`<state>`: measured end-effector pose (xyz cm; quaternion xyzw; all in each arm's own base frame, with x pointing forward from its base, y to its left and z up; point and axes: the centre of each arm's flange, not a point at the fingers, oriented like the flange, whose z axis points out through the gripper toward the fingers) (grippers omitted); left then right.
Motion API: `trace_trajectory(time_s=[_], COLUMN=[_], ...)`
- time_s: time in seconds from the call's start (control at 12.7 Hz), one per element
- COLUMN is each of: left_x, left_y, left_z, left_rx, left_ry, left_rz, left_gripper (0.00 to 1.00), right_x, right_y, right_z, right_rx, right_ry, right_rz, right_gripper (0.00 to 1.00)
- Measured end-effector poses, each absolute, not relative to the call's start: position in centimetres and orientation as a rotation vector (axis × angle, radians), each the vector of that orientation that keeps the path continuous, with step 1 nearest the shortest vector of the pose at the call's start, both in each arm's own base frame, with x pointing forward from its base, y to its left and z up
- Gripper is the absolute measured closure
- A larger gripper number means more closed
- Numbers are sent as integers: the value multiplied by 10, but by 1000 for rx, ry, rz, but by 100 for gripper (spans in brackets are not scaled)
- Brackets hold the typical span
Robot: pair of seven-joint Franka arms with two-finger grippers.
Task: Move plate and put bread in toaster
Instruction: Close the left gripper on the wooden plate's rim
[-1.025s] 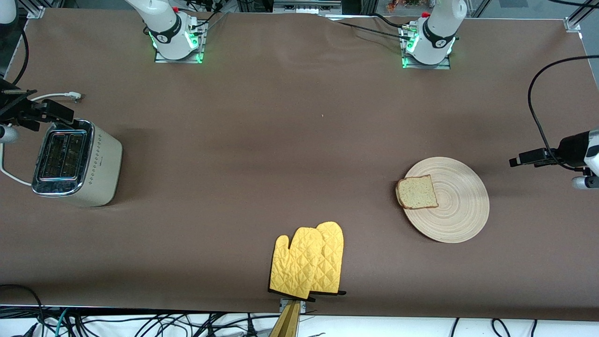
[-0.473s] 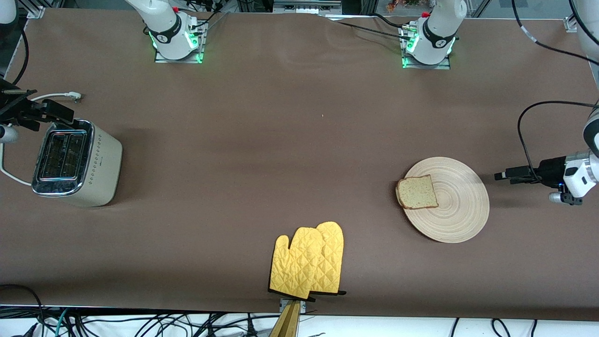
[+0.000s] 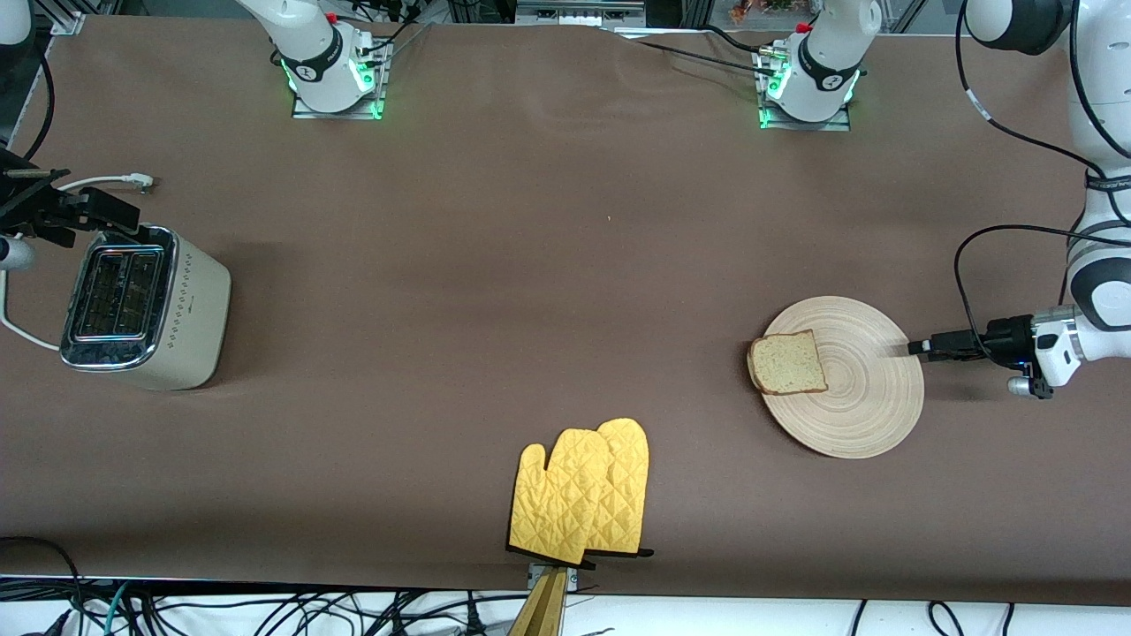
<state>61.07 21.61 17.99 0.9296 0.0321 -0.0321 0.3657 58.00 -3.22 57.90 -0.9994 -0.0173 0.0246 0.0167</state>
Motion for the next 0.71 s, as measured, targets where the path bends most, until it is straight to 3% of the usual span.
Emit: trace_trajectory(time_s=[0.63,0.71], left_x=[610,610], left_y=[203,202], left_z=[150,149], left_rx=[2320,2316], left_ry=[130,133], left_rz=[-94,-94], left_gripper=[3,12], right_x=[580,580], right_y=[-32,-32], right_z=[579,579], right_rx=[-3107,-3107], right_ry=[-50,-50], right_rz=[76,76], right_gripper=[0,0])
